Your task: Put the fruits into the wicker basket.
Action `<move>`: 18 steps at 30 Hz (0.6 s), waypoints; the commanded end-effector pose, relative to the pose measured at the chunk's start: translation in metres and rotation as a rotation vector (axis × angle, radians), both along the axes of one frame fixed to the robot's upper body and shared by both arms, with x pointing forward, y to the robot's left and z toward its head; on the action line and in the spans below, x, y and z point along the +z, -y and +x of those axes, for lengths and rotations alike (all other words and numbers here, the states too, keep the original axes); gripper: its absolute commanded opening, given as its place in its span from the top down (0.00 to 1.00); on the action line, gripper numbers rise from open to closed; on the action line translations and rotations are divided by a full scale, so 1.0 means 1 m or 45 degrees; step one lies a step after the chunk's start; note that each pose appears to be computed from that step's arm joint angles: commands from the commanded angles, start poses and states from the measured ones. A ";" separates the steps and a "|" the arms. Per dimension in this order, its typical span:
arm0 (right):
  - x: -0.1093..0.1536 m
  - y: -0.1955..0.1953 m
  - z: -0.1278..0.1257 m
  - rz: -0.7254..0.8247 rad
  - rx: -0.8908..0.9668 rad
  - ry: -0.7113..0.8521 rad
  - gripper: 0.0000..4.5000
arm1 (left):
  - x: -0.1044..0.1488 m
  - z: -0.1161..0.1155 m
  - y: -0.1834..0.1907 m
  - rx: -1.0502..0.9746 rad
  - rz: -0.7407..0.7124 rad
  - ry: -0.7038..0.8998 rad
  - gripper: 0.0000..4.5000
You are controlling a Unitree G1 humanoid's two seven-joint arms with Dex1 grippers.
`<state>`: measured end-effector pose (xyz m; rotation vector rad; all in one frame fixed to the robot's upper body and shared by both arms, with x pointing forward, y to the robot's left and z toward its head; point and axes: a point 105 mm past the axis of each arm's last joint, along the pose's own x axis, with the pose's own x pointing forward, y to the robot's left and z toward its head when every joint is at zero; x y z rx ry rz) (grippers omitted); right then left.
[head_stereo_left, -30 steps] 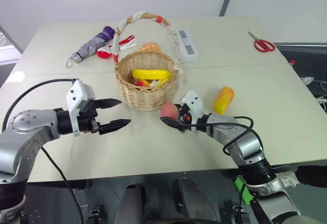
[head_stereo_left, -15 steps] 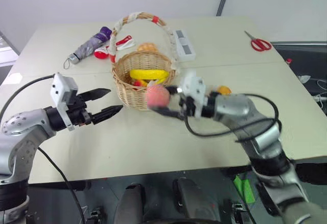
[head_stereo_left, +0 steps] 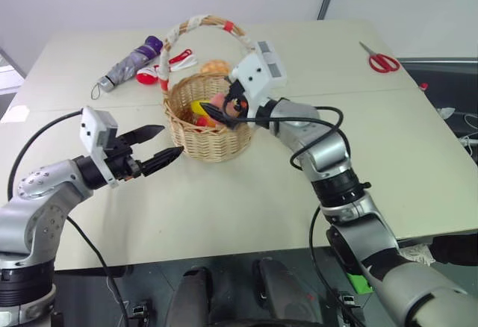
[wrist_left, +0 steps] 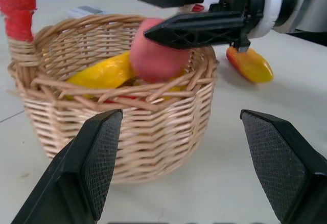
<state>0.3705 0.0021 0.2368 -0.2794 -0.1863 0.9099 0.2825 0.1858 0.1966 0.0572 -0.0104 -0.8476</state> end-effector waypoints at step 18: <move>-0.079 0.219 -0.049 0.432 -0.919 -0.688 0.01 | -0.001 -0.015 0.099 -0.487 -0.024 0.044 0.12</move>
